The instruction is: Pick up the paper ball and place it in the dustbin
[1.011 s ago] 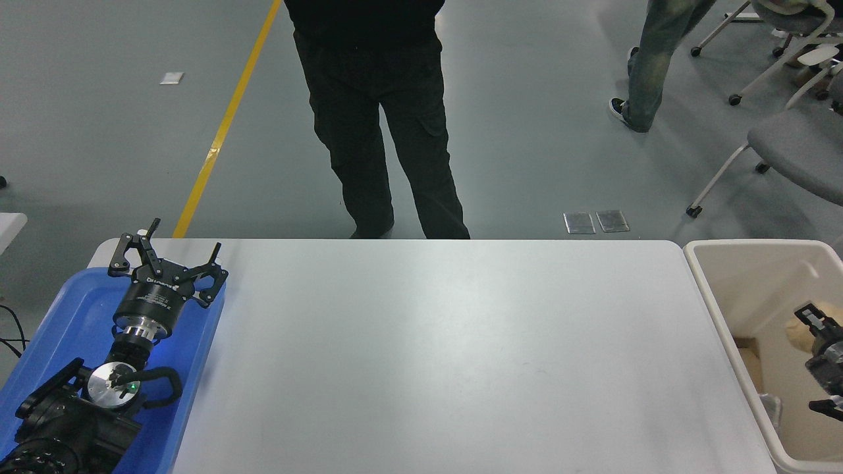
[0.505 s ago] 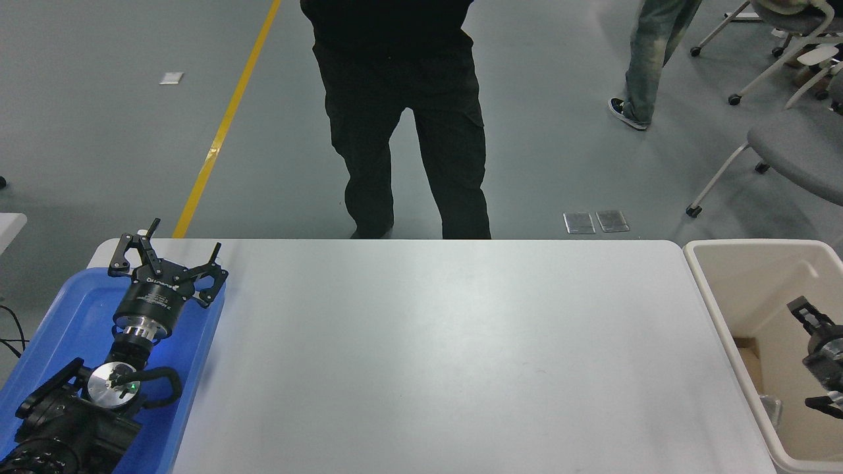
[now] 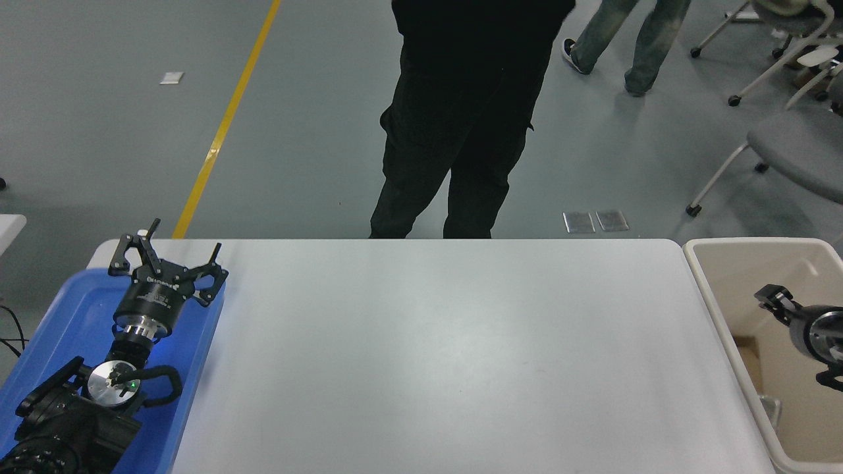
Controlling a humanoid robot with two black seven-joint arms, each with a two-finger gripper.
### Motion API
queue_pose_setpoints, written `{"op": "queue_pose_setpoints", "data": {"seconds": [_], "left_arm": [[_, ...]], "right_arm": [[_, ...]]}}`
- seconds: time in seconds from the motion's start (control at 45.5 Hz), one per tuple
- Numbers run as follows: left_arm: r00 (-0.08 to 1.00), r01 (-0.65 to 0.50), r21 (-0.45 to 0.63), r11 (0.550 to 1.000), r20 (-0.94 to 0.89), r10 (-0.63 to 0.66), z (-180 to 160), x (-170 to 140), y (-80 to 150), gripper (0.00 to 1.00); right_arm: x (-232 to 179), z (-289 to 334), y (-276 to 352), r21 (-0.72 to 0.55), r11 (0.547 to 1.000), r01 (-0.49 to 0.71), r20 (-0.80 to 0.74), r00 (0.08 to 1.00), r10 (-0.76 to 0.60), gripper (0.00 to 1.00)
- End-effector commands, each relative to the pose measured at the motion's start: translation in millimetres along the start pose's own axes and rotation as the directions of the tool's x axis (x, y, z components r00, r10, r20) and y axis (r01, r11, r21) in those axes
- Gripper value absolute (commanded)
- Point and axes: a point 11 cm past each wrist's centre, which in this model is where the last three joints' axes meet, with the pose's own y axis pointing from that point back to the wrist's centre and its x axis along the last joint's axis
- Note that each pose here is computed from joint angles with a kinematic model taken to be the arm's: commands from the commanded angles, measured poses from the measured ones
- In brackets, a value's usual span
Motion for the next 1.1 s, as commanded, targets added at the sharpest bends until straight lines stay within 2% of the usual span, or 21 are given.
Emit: {"op": "queue_pose_setpoints", "data": {"seconds": [0.0,0.088,0.198,0.374,0.462,0.637,0.769,0.945,1.077], "left_arm": [[1.0,0.001,0.002,1.0,0.001,-0.001,-0.2,-0.2,-0.2,0.99],[1.0,0.001,0.003,1.0,0.002,-0.001,-0.4,-0.2,-0.2,0.99],[1.0,0.001,0.002,1.0,0.001,-0.001,-0.2,-0.2,-0.2,0.99],[1.0,-0.001,0.003,1.0,0.001,0.001,-0.5,0.4,0.4,0.99],[1.0,-0.001,0.0,1.0,0.0,0.001,-0.1,0.4,0.4,0.99],[1.0,-0.001,0.0,1.0,0.0,0.001,-0.1,0.4,0.4,0.99],[1.0,-0.002,0.0,1.0,0.0,0.002,-0.3,0.9,1.0,0.99],[1.0,-0.002,-0.001,1.0,-0.001,0.002,-0.1,0.9,1.0,0.99],[1.0,-0.002,-0.001,1.0,-0.001,0.002,-0.1,0.9,1.0,0.99]], "right_arm": [[-6.9,-44.8,40.3,0.043,0.981,0.187,-0.098,0.978,-0.183,1.0],[-22.8,-64.1,52.2,0.053,0.943,0.329,-0.141,0.937,-0.319,1.0],[-40.3,-85.5,69.6,0.032,0.861,0.507,-0.219,0.844,-0.489,1.0],[-40.4,-117.6,109.5,-0.083,0.764,0.64,-0.352,0.698,-0.623,1.0],[-37.1,-138.6,127.9,-0.141,0.768,0.625,-0.425,0.662,-0.617,1.0],[-46.8,-174.7,164.1,-0.123,0.772,0.623,-0.515,0.625,-0.587,1.0],[-68.7,-201.4,195.5,-0.149,0.774,0.616,-0.606,0.562,-0.564,1.0],[-74.3,-226.3,236.6,-0.106,0.788,0.606,-0.67,0.542,-0.507,1.0],[-81.5,-235.9,256.8,-0.08,0.781,0.619,-0.7,0.523,-0.486,1.0]]}}
